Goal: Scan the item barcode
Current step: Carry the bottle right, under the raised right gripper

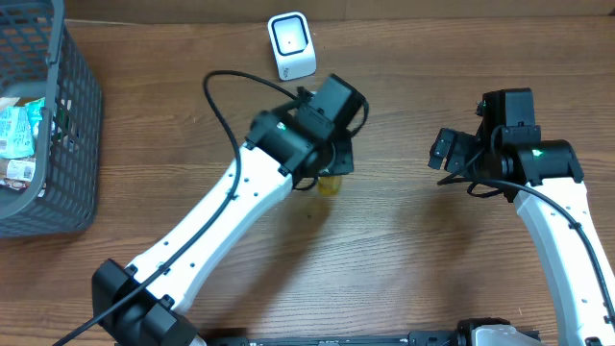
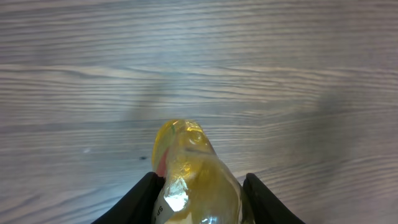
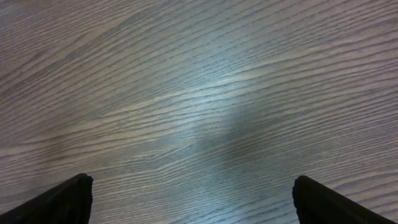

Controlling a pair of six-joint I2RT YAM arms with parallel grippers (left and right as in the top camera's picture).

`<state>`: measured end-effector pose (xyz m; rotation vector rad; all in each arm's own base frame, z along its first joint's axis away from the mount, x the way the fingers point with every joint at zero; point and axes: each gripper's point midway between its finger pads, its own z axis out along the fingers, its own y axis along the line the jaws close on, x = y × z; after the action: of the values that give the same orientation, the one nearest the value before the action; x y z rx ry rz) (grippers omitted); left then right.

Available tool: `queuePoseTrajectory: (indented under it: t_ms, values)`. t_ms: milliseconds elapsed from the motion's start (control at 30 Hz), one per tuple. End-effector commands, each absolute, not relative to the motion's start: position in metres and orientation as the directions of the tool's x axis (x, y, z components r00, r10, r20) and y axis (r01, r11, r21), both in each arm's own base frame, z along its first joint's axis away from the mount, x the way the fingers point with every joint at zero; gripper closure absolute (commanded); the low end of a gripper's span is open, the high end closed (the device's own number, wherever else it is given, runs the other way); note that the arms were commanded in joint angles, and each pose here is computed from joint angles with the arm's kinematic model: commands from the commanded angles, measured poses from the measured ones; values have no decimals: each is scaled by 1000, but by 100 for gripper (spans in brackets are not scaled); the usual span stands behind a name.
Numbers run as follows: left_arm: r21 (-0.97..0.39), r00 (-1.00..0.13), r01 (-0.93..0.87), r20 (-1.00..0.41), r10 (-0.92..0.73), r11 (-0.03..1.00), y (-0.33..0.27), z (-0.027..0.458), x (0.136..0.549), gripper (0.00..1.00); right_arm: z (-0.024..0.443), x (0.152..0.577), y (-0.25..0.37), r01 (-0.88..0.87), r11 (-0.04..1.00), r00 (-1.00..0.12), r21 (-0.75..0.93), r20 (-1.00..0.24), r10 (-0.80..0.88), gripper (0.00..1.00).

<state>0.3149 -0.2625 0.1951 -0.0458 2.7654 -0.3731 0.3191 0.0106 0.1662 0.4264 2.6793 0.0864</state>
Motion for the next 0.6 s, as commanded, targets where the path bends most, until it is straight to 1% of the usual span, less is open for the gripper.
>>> queuePoseTrajectory:
  t_ms: [0, 200, 433, 567]
  values:
    - [-284, -941, 16, -328, -81, 959, -276, 187, 309, 96, 176, 324, 8, 280, 952, -850, 124, -428, 306, 0]
    - [-256, -921, -11, -375, -110, 967, -283, 171, 307, 95, 176, 324, 8, 280, 952, -850, 124, -428, 306, 0]
    - [-297, -911, 21, -400, -104, 955, -302, 170, 308, 96, 176, 324, 8, 280, 952, -850, 124, -428, 306, 0]
    - [-290, -915, 32, -393, -89, 957, -310, 159, 308, 96, 176, 324, 8, 280, 952, -850, 124, -428, 306, 0]
